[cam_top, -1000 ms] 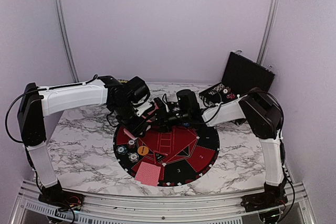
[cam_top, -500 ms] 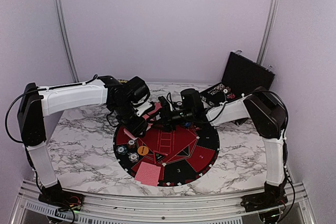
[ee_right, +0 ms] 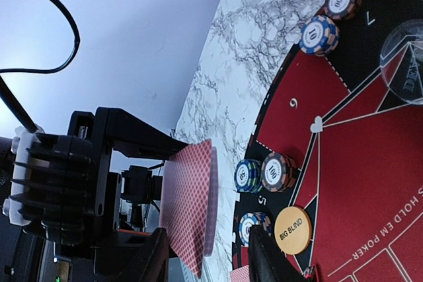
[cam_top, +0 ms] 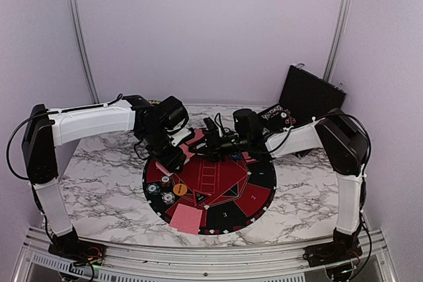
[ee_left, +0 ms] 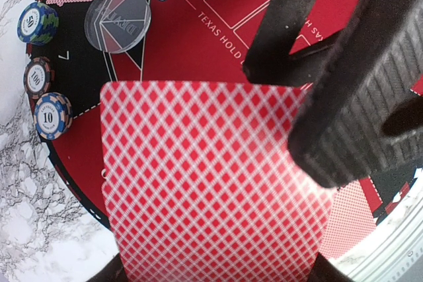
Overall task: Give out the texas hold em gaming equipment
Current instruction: Pick up the poker card from the face-down deck piles.
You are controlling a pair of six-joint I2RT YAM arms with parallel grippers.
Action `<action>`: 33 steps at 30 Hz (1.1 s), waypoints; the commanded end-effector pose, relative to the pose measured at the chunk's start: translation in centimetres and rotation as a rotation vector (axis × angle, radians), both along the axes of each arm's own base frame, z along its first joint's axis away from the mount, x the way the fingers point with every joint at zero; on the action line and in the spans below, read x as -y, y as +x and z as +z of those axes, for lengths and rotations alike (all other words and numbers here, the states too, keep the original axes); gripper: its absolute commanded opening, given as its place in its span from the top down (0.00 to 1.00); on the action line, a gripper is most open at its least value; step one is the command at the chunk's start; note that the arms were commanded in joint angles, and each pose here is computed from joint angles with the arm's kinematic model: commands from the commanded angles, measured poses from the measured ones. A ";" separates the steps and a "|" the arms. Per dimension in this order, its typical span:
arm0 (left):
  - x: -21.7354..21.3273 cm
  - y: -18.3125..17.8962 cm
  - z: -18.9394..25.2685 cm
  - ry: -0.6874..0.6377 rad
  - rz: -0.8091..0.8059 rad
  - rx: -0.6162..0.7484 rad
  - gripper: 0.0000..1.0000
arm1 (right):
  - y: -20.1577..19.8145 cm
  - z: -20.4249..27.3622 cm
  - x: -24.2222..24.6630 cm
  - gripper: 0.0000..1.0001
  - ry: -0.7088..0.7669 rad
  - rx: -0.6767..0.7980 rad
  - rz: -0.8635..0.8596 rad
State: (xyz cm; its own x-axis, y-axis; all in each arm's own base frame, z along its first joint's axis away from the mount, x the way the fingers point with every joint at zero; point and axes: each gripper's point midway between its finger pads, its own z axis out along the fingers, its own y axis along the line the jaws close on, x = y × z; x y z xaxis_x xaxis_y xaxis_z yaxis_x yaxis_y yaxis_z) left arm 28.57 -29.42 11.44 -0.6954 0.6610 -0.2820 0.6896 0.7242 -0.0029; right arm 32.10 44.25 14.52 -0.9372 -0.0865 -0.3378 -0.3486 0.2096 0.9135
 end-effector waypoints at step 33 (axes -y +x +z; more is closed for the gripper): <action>-1.0 0.5 0.3 -0.001 0.026 0.001 0.74 | 0.8 3.9 0.8 1.00 0.062 0.053 -0.039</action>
